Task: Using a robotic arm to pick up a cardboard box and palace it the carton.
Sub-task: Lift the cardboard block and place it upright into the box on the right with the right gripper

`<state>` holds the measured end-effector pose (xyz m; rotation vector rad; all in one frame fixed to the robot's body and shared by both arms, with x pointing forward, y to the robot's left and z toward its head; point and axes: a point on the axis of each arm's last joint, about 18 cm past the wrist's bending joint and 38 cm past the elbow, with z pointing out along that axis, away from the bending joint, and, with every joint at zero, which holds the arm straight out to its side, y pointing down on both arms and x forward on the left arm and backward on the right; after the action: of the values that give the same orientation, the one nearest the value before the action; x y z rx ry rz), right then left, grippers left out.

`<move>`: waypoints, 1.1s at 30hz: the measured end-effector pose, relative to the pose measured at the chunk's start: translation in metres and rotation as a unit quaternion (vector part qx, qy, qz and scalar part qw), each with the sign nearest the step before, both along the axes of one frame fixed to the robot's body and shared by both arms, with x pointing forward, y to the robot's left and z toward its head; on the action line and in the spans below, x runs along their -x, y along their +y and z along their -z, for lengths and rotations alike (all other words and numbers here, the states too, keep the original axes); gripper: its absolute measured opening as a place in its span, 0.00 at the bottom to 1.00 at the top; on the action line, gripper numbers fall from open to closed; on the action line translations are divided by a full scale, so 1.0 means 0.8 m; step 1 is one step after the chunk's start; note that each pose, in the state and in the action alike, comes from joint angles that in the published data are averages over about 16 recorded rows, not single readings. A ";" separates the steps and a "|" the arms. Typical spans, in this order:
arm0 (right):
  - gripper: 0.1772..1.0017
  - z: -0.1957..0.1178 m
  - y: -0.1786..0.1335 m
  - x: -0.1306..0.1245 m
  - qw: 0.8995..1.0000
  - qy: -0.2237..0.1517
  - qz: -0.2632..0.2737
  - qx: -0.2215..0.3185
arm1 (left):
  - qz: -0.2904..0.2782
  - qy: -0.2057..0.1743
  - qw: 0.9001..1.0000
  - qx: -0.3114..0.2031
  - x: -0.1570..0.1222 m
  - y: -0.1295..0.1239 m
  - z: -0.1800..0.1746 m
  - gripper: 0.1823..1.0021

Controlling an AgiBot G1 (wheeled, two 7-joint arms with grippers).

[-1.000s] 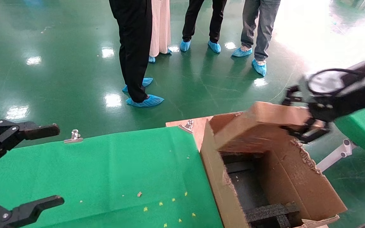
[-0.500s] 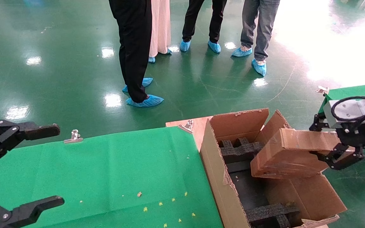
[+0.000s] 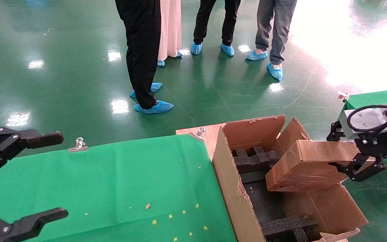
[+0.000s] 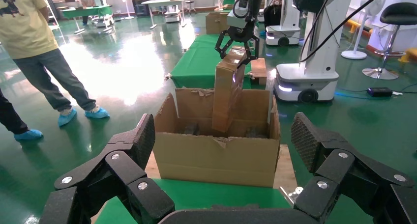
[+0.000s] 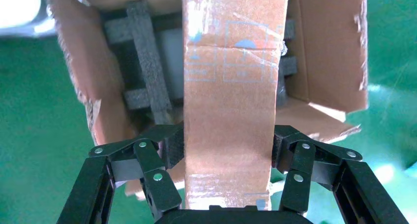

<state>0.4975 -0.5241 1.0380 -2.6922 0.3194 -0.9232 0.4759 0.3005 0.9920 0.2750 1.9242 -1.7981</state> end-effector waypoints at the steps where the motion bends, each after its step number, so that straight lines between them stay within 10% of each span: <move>1: 0.15 0.002 -0.001 -0.002 1.000 0.002 0.012 -0.010 | 0.000 0.000 1.000 0.000 0.000 0.000 0.000 1.00; 8: 0.15 0.027 -0.010 -0.021 0.983 0.024 0.143 -0.114 | 0.000 0.000 1.000 0.000 0.000 0.000 0.000 1.00; 18: 0.15 0.068 -0.027 -0.037 0.904 0.046 0.332 -0.267 | 0.000 0.000 1.000 0.000 0.000 0.000 0.000 1.00; 25: 0.14 0.084 -0.034 -0.036 0.857 0.043 0.386 -0.338 | 0.000 0.000 1.000 0.000 0.000 0.000 0.000 1.00; 33: 0.14 0.091 -0.037 -0.034 0.835 0.039 0.403 -0.372 | 0.000 0.000 1.000 0.000 0.000 0.000 0.000 1.00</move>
<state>0.5249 -0.5536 0.9653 -1.8161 1.5486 -0.6398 0.4760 0.3006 0.9921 0.2746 1.9236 -1.7985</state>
